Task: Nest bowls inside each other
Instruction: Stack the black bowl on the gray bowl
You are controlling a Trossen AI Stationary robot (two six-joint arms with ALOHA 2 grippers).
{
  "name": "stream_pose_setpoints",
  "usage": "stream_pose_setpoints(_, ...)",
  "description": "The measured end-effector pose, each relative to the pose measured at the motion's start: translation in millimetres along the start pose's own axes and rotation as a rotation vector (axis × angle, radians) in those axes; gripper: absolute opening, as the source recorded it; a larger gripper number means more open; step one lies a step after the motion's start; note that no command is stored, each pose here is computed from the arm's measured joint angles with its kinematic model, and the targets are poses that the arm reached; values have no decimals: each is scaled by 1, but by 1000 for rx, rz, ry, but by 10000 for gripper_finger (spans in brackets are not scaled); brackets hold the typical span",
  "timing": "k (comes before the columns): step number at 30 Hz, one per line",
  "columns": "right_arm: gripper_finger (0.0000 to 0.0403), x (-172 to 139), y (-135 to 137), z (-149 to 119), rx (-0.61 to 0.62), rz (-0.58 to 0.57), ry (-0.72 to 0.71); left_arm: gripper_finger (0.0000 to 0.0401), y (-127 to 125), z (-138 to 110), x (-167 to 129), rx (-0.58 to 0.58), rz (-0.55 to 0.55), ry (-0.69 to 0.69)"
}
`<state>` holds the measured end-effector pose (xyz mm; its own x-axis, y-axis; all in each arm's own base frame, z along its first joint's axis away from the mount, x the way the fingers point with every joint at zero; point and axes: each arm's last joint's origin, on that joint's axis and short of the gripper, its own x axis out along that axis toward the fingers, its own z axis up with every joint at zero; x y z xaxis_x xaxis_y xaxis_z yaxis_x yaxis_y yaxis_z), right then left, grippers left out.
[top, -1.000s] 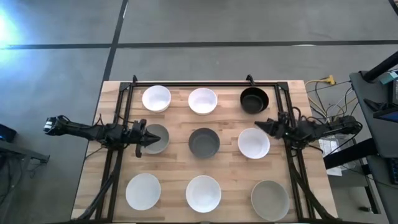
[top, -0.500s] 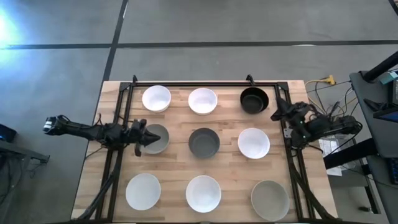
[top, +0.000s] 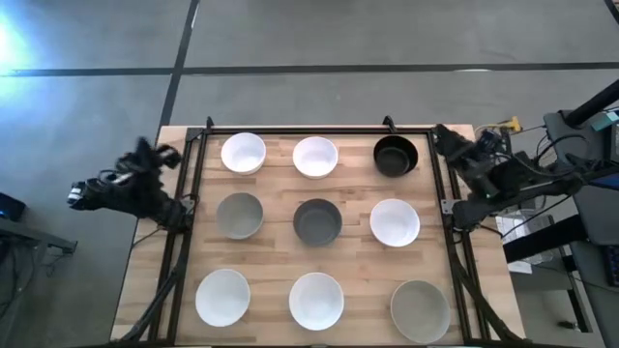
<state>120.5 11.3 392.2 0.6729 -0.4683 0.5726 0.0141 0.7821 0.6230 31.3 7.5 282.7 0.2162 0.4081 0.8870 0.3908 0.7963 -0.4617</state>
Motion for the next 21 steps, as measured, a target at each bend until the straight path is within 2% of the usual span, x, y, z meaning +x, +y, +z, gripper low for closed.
stream_pose_setpoints(2,9,22,17,-5,-144,-2,0,0,-12,2,15,45,-94,22)
stream_pose_setpoints(5,9,54,38,-20,-387,-4,18,0,-23,-4,35,119,-162,109)
stream_pose_setpoints(9,9,88,58,-46,-666,-8,116,0,-33,-17,68,191,-74,250)
stream_pose_setpoints(11,9,101,63,-55,-772,-53,216,0,-36,-34,83,263,-19,414)
stream_pose_setpoints(13,9,112,65,-64,-874,-113,356,0,-36,-49,96,384,57,611)
stream_pose_setpoints(15,9,117,62,-69,-929,-189,523,0,-39,-60,110,524,125,785)
stream_pose_setpoints(17,9,121,55,-70,-926,-286,681,0,-40,-66,121,675,217,944)
stream_pose_setpoints(21,9,123,41,-58,-858,-504,907,0,-45,-71,145,955,346,1065)
